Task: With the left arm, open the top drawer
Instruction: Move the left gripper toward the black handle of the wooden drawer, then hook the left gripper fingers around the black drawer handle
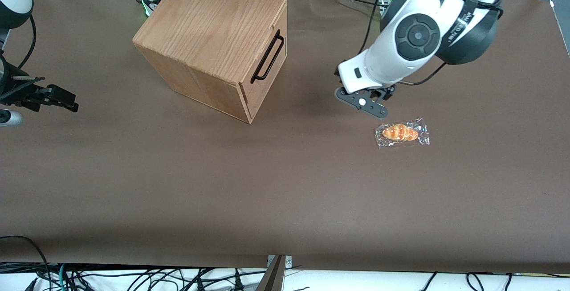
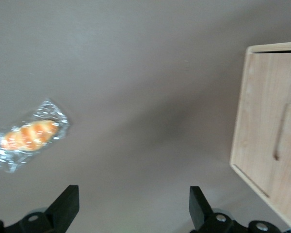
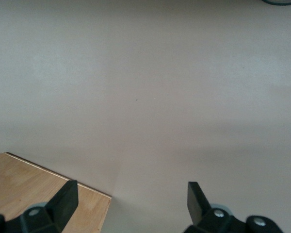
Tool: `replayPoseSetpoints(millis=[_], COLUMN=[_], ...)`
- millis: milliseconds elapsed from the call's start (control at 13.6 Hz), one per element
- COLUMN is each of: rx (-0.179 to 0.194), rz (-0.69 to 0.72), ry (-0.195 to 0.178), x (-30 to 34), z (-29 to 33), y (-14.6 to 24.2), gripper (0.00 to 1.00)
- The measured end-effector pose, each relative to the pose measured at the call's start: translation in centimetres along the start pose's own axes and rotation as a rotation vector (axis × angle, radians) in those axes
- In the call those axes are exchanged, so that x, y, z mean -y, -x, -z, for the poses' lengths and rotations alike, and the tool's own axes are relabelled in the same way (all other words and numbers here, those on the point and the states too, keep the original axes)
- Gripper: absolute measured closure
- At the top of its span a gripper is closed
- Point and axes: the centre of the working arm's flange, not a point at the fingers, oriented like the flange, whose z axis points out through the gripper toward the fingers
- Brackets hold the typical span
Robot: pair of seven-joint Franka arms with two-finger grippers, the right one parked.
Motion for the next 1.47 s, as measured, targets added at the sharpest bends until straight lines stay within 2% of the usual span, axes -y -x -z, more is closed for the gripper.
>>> replayPoseSetpoints(millis=[147,808,955,1101,1175,1469], rx=[0.002,-0.040,-0.047,-0.033,-0.031,-0.031], rz=[0.024,0.052,0.049,0.056,0.059,0.061], ry=[0.004,0.017,0.025,0.064,0.072,0.074], x=[-2.7,-12.2,-13.1,-13.4,-13.5,-13.4], z=[-0.4,-4.5,-5.0,-5.4,-5.6,-6.0], y=[0.3,-0.2,-0.4,-0.5,-0.6,-0.8], gripper=[0.00,0.00,0.00,0.00,0.00,0.00])
